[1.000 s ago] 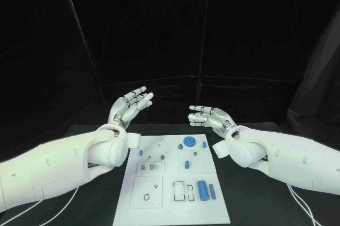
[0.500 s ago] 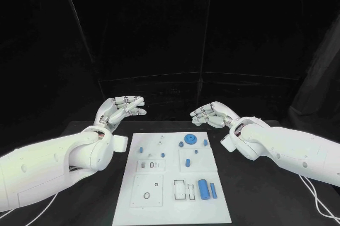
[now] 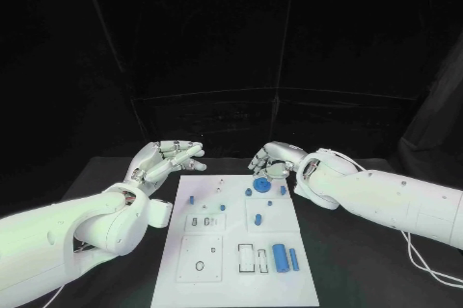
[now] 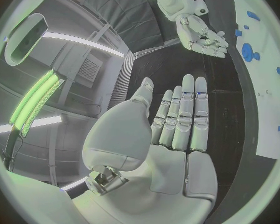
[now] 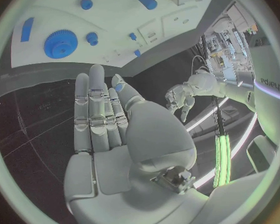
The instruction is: Assemble the parts on the task board
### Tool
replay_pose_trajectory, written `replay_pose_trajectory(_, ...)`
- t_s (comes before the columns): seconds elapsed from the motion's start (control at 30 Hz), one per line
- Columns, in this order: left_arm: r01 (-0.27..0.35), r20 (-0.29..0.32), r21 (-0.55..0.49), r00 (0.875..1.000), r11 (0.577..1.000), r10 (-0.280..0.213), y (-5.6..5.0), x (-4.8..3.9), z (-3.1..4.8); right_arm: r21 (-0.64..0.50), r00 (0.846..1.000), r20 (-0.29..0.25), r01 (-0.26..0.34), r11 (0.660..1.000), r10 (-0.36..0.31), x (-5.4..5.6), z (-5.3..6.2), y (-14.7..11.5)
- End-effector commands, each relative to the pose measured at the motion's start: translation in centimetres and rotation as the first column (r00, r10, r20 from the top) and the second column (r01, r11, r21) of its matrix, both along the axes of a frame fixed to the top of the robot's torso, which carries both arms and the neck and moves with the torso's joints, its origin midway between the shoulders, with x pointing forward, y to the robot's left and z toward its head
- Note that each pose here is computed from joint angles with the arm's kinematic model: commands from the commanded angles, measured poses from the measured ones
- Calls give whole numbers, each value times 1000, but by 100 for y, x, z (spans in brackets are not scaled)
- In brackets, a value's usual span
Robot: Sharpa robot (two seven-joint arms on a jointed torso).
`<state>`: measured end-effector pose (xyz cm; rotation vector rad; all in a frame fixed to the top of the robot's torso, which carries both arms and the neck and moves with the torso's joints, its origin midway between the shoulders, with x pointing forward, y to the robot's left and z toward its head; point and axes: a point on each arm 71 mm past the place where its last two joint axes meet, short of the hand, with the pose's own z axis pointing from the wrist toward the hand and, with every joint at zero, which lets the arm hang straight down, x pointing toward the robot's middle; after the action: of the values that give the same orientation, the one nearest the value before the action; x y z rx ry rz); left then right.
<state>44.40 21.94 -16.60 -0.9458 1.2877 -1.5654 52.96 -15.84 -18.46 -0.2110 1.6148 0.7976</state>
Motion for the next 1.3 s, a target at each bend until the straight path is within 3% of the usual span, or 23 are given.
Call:
replay_pose_trajectory(0.03, 58, -4, -1, 998, 998, -58, -66, -32, 12, -232, 995, 101, 7, 973, 17, 12, -15, 57)
replay_pose_trajectory(0.3, 73, -8, -5, 997, 997, -73, -101, -30, 8, -327, 989, 138, 3, 945, 45, 20, -14, 163)
replay_pose_trajectory(1.3, 74, -19, 1, 997, 997, -74, -86, 19, -20, -411, 995, 62, -45, 911, 77, -4, -81, 290)
